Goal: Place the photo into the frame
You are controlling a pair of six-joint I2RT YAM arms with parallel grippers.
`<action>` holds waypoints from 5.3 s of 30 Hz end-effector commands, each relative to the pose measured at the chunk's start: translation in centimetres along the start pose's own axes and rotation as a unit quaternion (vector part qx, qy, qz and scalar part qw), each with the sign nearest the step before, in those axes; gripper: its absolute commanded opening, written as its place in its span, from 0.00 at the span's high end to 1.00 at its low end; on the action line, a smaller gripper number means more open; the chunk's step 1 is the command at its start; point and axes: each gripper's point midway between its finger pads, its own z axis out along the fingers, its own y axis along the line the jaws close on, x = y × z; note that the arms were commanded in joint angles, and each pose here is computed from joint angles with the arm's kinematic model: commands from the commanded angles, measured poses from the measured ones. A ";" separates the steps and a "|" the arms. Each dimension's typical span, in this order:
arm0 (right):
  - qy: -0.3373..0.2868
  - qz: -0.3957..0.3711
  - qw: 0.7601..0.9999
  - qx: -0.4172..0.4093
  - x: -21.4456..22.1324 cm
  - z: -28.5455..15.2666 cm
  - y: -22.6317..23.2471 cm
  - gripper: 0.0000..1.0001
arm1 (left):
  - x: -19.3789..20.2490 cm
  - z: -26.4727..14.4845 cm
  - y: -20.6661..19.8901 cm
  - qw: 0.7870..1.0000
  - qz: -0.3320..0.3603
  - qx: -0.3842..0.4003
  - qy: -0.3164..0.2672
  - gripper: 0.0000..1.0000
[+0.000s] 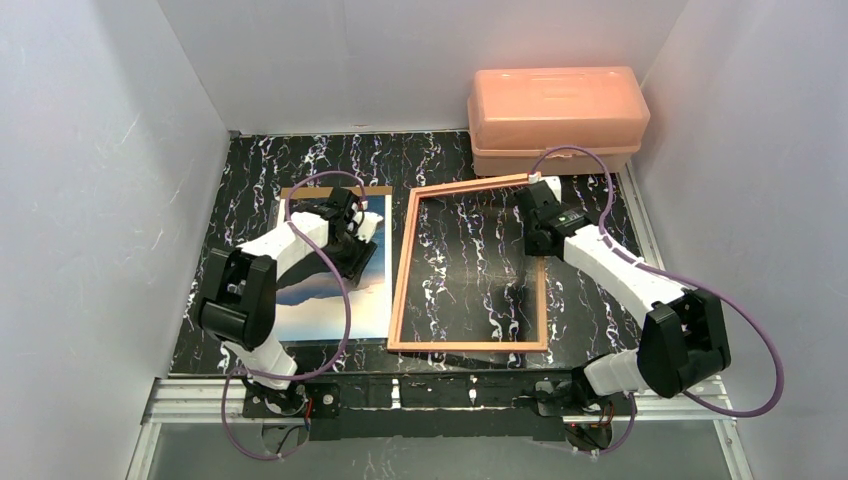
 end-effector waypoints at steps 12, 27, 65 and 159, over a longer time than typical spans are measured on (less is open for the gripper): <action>-0.012 -0.034 0.999 0.025 -1.6 2.0 -1.8 0.97 | 1.4 -0.4 3.3 0.999 -0.017 -0.038 0.015 0.58; 0.000 -0.020 0.996 0.090 0.4 6.0 -3.0 0.82 | -0.9 -7.9 2.7 0.996 -0.065 0.024 -0.057 0.49; -0.146 -0.066 0.970 -0.183 -5.8 -6.0 24.9 0.22 | 7.0 -15.7 17.4 0.963 -0.254 -0.055 -0.071 0.13; 0.091 0.073 0.925 -0.363 5.7 -3.8 33.2 0.15 | 12.7 0.5 17.5 0.943 -0.328 0.019 0.040 0.92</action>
